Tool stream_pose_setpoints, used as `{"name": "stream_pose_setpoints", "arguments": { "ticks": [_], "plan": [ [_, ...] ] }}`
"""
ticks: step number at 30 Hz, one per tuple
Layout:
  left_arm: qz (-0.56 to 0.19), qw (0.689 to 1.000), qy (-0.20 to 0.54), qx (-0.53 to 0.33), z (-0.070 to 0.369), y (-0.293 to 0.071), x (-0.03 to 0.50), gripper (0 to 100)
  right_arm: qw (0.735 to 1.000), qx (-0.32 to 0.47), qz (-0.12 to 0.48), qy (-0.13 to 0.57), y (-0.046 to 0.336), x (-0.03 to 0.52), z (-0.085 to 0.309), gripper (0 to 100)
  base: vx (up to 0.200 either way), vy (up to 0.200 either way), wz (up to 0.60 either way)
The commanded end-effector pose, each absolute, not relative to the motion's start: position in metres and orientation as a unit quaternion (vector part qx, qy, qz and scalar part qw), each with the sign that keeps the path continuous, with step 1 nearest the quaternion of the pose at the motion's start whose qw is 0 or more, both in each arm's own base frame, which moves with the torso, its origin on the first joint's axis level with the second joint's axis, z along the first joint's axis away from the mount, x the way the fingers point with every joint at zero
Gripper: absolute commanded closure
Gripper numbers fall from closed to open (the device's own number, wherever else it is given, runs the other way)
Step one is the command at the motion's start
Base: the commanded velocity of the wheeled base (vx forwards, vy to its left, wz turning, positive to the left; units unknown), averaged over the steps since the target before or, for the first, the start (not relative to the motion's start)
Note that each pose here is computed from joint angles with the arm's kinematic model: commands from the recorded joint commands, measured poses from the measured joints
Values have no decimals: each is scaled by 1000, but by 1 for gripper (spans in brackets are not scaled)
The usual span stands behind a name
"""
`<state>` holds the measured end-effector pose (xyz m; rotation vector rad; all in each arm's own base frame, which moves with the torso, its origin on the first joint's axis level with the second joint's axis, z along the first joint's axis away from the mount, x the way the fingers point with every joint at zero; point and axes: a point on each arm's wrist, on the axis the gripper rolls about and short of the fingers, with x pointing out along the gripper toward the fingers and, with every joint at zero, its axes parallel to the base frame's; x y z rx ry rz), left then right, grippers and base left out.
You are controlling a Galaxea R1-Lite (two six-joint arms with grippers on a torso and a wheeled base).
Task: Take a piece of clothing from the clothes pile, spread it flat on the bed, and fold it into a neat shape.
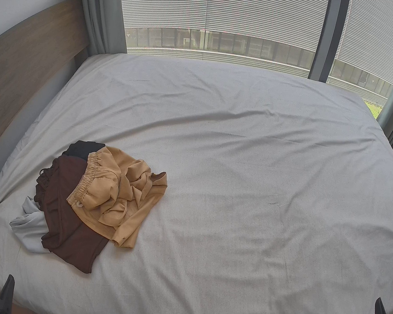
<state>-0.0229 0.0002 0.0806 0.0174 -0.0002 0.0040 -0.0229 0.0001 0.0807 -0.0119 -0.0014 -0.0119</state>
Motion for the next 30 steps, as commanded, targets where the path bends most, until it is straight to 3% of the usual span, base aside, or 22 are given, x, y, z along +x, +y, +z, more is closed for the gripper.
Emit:
{"name": "stream_pose_setpoints", "arguments": {
  "ticks": [1,30],
  "plan": [
    [3,1000,1,10,75,0,-23,0,1000,-6,-6,4,0,-22,76,0,0,0,0],
    [1,1000,-7,8,77,0,-23,0,1000,-5,-8,5,0,-22,76,0,0,0,0]
  ]
}}
